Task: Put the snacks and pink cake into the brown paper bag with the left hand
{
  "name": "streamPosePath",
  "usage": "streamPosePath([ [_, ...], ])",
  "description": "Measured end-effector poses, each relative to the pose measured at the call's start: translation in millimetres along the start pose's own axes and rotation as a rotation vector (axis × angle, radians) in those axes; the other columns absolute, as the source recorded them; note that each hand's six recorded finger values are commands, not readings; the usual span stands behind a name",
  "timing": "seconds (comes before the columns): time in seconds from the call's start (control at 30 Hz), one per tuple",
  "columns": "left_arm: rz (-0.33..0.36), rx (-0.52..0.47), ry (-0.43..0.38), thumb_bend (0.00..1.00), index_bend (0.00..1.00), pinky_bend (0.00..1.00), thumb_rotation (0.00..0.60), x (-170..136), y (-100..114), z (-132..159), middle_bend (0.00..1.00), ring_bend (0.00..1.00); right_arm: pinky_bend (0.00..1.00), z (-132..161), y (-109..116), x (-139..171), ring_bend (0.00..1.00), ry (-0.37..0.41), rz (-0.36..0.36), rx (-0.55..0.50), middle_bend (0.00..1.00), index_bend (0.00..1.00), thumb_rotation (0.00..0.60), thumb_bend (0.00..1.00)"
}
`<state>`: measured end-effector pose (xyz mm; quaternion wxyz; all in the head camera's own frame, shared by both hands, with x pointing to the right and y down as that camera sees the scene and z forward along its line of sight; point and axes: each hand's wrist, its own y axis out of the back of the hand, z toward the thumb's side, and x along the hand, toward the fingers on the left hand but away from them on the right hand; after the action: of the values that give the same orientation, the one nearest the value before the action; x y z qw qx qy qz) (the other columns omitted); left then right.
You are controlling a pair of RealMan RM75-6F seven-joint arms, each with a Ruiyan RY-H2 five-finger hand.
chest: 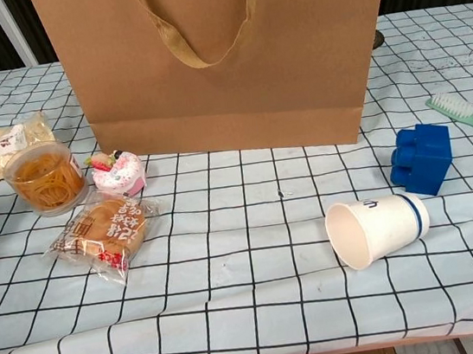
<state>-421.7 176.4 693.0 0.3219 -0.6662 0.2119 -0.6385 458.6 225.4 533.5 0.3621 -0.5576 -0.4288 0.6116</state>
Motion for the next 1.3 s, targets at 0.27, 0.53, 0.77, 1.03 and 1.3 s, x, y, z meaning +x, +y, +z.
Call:
streamPosePath([
  [0.27, 0.017, -0.012, -0.014, 0.48, 0.63, 0.65, 0.600, -4.0, 4.8, 2.6, 0.69, 0.55, 0.33, -0.5, 1.4, 0.4, 0.25, -0.001, -0.004, -0.005, 0.11, 0.21, 0.600, 0.21],
  [0.53, 0.146, -0.079, -0.044, 0.48, 0.64, 0.65, 0.600, -21.7, 39.6, 2.0, 0.69, 0.55, 0.33, -0.7, 1.8, 0.6, 0.25, -0.002, -0.006, -0.007, 0.11, 0.21, 0.600, 0.21],
  [0.77, 0.249, -0.111, -0.062, 0.48, 0.64, 0.65, 0.600, -43.8, 71.2, -0.2, 0.69, 0.55, 0.33, -0.9, 3.0, 1.1, 0.25, -0.003, -0.010, -0.012, 0.11, 0.21, 0.600, 0.21],
  [1.03, 0.370, -0.125, -0.118, 0.48, 0.64, 0.65, 0.600, -57.2, 124.9, 21.2, 0.69, 0.55, 0.33, -2.2, 4.9, 1.4, 0.25, -0.004, -0.014, -0.022, 0.11, 0.21, 0.600, 0.21],
  [1.3, 0.520, -0.039, -0.134, 0.48, 0.64, 0.65, 0.600, -60.9, 199.6, 48.0, 0.69, 0.55, 0.33, -6.2, 5.8, 0.7, 0.25, -0.013, -0.014, -0.029, 0.11, 0.21, 0.600, 0.21],
])
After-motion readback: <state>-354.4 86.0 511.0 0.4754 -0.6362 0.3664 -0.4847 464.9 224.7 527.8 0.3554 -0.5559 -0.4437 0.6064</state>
